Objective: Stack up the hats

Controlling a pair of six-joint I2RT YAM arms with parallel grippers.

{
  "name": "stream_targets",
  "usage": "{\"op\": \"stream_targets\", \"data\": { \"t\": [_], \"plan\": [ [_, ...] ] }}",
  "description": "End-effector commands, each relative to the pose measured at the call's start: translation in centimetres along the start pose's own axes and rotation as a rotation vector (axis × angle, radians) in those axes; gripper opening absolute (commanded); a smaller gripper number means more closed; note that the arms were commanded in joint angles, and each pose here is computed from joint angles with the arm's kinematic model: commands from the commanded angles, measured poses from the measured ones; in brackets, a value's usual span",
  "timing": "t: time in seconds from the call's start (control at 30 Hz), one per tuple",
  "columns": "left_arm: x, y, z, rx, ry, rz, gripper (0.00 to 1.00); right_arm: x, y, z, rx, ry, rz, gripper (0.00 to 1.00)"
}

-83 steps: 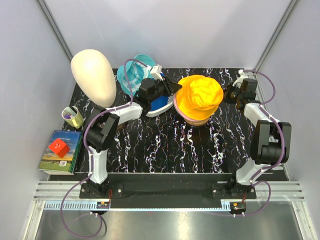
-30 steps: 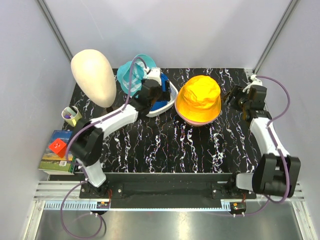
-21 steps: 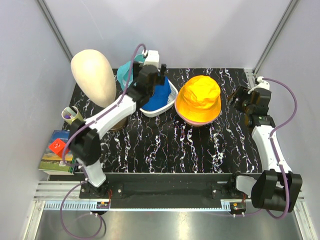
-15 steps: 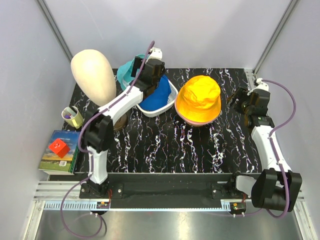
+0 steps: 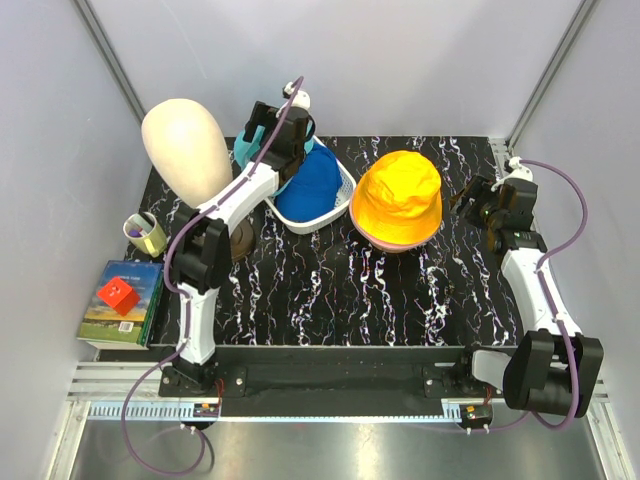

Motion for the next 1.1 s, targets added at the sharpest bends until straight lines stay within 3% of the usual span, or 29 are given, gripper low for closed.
{"op": "stream_targets", "data": {
  "t": [0.0, 0.13, 0.2, 0.23, 0.27, 0.3, 0.4, 0.73, 0.9, 1.07],
  "plan": [
    [-1.8, 0.6, 0.5, -0.006, -0.002, 0.001, 0.99, 0.2, 0.9, 0.5, 0.001, 0.027, -0.040, 0.82],
    [-3.4, -1.6, -0.1, -0.033, -0.020, 0.050, 0.98, 0.6, 1.0, 0.5, 0.004, 0.023, -0.056, 0.82],
    [-3.8, -2.3, 0.0, -0.023, -0.031, 0.063, 0.86, 0.7, 1.1, 0.6, 0.006, 0.025, -0.060, 0.82],
    [-3.9, -2.4, -0.2, -0.019, -0.045, 0.063, 0.75, 0.9, 1.1, 0.5, 0.006, 0.024, -0.064, 0.82],
    [-3.9, -2.4, -0.2, -0.015, -0.051, 0.059, 0.49, 0.9, 1.1, 0.6, 0.010, 0.025, -0.067, 0.81],
    [-3.9, -2.7, -0.3, -0.018, -0.056, 0.059, 0.32, 1.0, 1.2, 0.5, 0.007, 0.023, -0.071, 0.82],
    [-3.4, -1.4, 0.0, 0.022, -0.068, 0.018, 0.00, 1.2, 1.3, 0.7, 0.008, 0.031, -0.072, 0.82],
    [4.5, 8.8, 5.4, 0.209, -0.094, -0.230, 0.00, 5.2, 5.5, 3.2, 0.040, 0.094, -0.201, 0.82],
    [9.4, 12.2, 6.1, 0.214, -0.119, -0.335, 0.00, 8.1, 8.2, 5.2, 0.087, 0.153, -0.275, 0.82],
    [14.3, 14.4, 7.1, 0.211, -0.141, -0.413, 0.00, 10.1, 9.0, 10.3, 0.131, 0.408, -0.282, 0.81]
  ]
}}
Point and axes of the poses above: each gripper's point midway between its finger pads, its own x axis back along the fingers, its own z axis along the line the jaws close on, y = z × x, the point moved 3 cm from there along x, back along the fingers
